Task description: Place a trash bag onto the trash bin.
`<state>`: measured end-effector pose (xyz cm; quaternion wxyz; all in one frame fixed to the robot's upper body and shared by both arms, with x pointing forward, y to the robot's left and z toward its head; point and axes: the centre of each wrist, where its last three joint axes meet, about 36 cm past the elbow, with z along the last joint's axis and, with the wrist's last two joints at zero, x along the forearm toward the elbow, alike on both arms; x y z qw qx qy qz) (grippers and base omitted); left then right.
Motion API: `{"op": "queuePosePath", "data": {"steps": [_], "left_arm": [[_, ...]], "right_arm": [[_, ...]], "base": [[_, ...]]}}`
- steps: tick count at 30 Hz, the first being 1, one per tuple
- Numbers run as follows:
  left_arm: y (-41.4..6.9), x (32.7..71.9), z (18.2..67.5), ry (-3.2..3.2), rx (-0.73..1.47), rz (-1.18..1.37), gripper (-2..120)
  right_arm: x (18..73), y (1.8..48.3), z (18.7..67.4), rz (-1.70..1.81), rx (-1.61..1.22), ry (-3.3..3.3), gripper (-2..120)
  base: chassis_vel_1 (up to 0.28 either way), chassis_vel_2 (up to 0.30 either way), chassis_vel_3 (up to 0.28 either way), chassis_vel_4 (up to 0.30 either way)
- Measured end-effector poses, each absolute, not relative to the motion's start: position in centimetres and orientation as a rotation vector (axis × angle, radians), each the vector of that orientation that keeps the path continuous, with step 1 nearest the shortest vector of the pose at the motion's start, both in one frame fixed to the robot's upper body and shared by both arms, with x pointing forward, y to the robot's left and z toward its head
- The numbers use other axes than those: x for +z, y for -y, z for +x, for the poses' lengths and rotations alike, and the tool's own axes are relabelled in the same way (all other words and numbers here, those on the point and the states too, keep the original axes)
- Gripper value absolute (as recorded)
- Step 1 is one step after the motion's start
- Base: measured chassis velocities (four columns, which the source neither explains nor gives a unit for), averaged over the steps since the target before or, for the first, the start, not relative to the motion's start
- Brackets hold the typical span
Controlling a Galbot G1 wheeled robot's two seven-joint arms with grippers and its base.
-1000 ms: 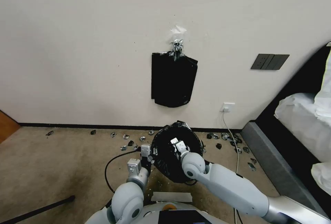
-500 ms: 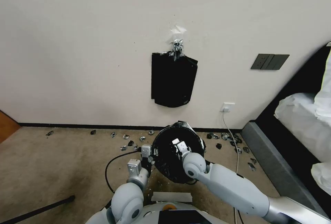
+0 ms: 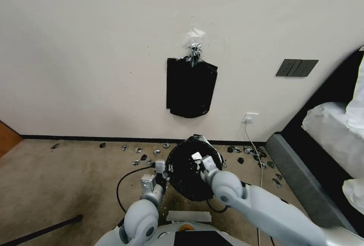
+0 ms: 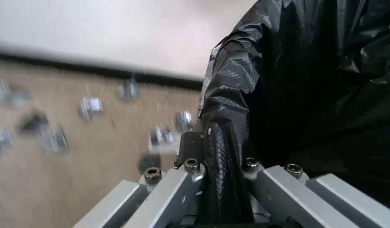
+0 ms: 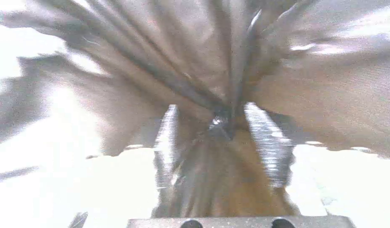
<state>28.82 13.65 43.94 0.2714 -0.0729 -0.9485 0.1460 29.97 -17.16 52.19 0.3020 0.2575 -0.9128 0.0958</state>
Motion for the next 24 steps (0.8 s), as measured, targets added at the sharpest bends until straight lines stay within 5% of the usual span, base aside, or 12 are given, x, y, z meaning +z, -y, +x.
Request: {"op": "queuePosePath", "data": {"steps": [10, 24], "left_arm": [[-12.8, 41.7, 32.7, 2.362, 0.478, -0.052, 1], [-13.2, 40.2, 34.1, 2.277, 0.433, -0.006, 1]], "right_arm": [[52.5, 19.3, 27.8, 0.645, 0.241, 2.430, 96], [52.2, 19.3, 28.1, 0.628, 0.220, 2.435, 100]], "base": [[0.000, 0.000, 0.000, 0.000], [0.000, 0.000, 0.000, 0.000]]}}
